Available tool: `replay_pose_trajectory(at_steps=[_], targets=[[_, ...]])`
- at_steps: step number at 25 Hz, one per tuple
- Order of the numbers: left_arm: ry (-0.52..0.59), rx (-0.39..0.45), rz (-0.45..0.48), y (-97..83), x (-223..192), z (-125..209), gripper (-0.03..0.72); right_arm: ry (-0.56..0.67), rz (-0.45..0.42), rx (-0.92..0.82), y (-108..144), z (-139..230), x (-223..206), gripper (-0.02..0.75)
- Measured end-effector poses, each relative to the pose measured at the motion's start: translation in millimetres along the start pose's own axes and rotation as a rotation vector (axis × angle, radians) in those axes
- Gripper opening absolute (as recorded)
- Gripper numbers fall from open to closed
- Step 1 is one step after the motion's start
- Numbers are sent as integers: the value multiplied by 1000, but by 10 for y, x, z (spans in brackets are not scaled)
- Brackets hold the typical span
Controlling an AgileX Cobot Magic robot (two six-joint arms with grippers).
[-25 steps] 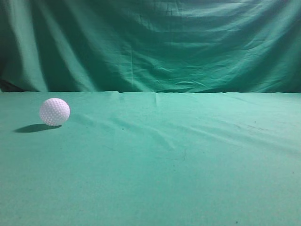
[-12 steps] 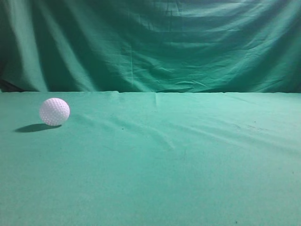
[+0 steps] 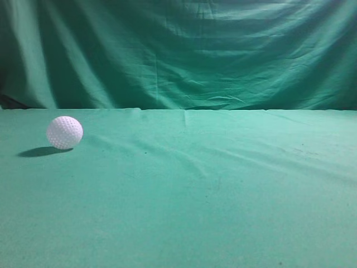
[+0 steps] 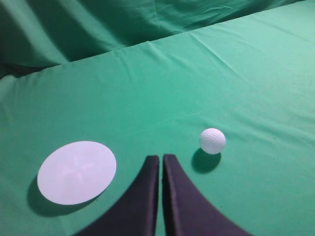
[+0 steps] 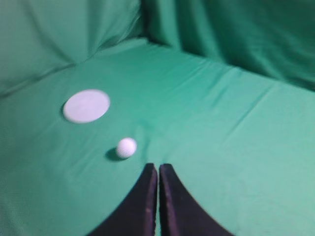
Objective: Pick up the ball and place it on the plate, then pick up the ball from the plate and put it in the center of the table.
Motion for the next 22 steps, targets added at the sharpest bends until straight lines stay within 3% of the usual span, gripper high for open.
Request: replay_pose_trajectory(at_steps=[4, 12, 16, 22], targets=[[0, 0, 0, 0, 0, 0, 0, -84, 123, -71, -261, 52, 56, 0], [0, 0, 0, 0, 0, 0, 0, -205, 432, -162, -754, 787, 259, 0], [0, 0, 0, 0, 0, 0, 0, -240, 515, -169, -818, 1152, 328, 0], [0, 0, 0, 0, 0, 0, 0, -265, 565, -177, -857, 1526, 309, 0]])
Point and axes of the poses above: a point on each arm's last joint axis where the gripper is mounted, x pointing back along that axis away from the gripper, y along the wrist's bending axis when the last joint is at zero, z = x × y, the point moved 7 cm from there along -x, pointing out along that axis toward the gripper, and after that the axes turned 5 degrees about -x, right-handed, at the moved point
